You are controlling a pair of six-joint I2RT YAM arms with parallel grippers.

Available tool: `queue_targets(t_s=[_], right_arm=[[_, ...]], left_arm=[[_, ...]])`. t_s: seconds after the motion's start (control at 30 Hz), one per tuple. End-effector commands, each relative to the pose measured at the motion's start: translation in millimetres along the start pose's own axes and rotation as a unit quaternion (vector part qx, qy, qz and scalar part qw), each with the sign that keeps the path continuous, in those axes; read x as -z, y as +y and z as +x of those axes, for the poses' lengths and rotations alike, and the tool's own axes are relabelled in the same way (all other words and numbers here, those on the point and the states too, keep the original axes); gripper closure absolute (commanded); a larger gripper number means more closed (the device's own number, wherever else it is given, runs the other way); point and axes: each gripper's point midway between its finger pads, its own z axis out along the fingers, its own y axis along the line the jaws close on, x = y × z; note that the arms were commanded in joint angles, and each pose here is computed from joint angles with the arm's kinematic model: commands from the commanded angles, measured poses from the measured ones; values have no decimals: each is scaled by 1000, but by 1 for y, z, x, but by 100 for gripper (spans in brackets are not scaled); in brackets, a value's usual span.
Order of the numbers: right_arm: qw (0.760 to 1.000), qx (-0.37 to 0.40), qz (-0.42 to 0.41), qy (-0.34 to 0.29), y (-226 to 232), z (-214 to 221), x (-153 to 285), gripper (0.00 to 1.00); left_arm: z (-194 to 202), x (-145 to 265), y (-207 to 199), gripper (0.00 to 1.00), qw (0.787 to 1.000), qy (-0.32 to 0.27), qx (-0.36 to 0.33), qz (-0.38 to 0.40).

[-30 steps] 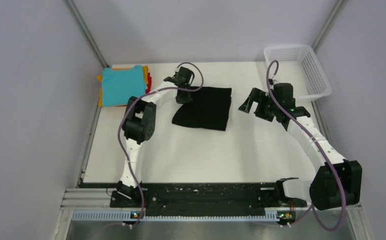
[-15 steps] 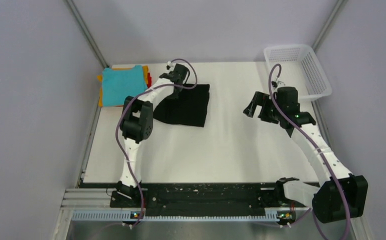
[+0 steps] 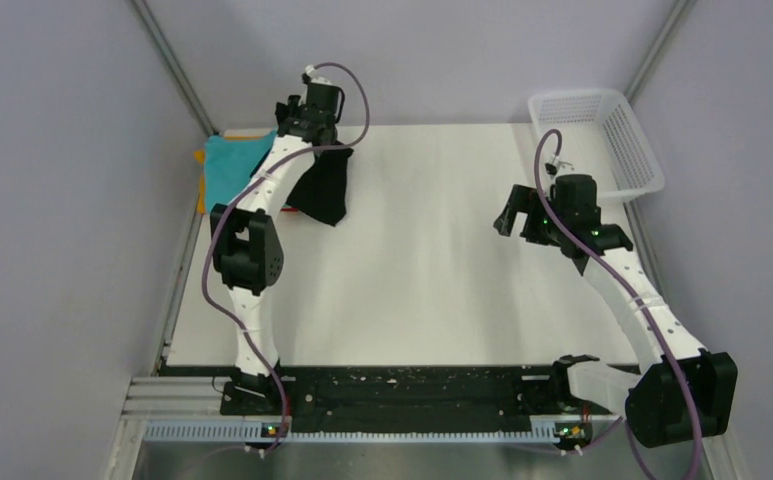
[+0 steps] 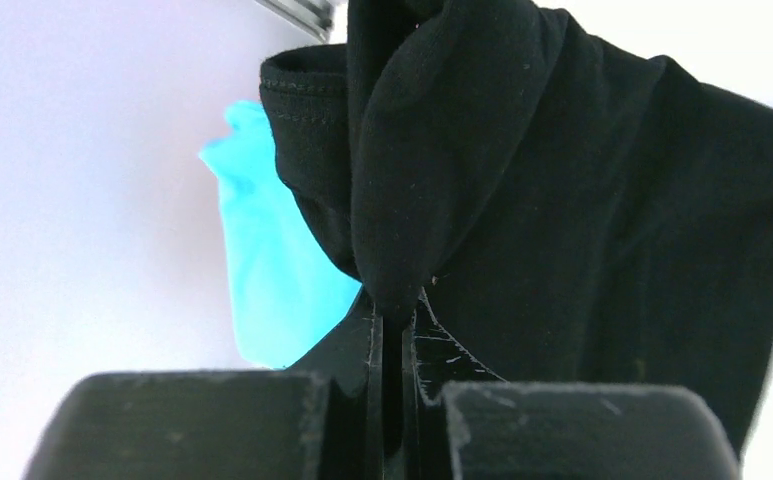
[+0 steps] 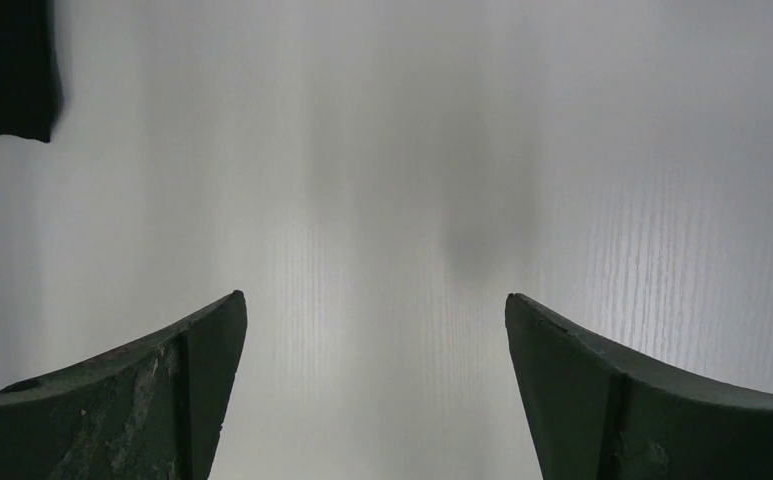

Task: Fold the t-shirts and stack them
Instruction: Put the neatly folded tshirt into the corner of the board with the left arm

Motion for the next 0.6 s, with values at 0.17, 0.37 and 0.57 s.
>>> queue_targets(t_s=[0.17, 0.37, 0.57], right_arm=[[999, 15, 6, -42, 2, -23, 13, 1], [999, 16, 9, -42, 1, -23, 13, 1], [999, 16, 10, -40, 0, -21, 12, 1]], left_arm=[[-87, 48, 88, 100, 992, -112, 30, -43], [-102, 66, 111, 100, 988, -137, 49, -40], [-109, 83, 126, 100, 985, -154, 75, -22]])
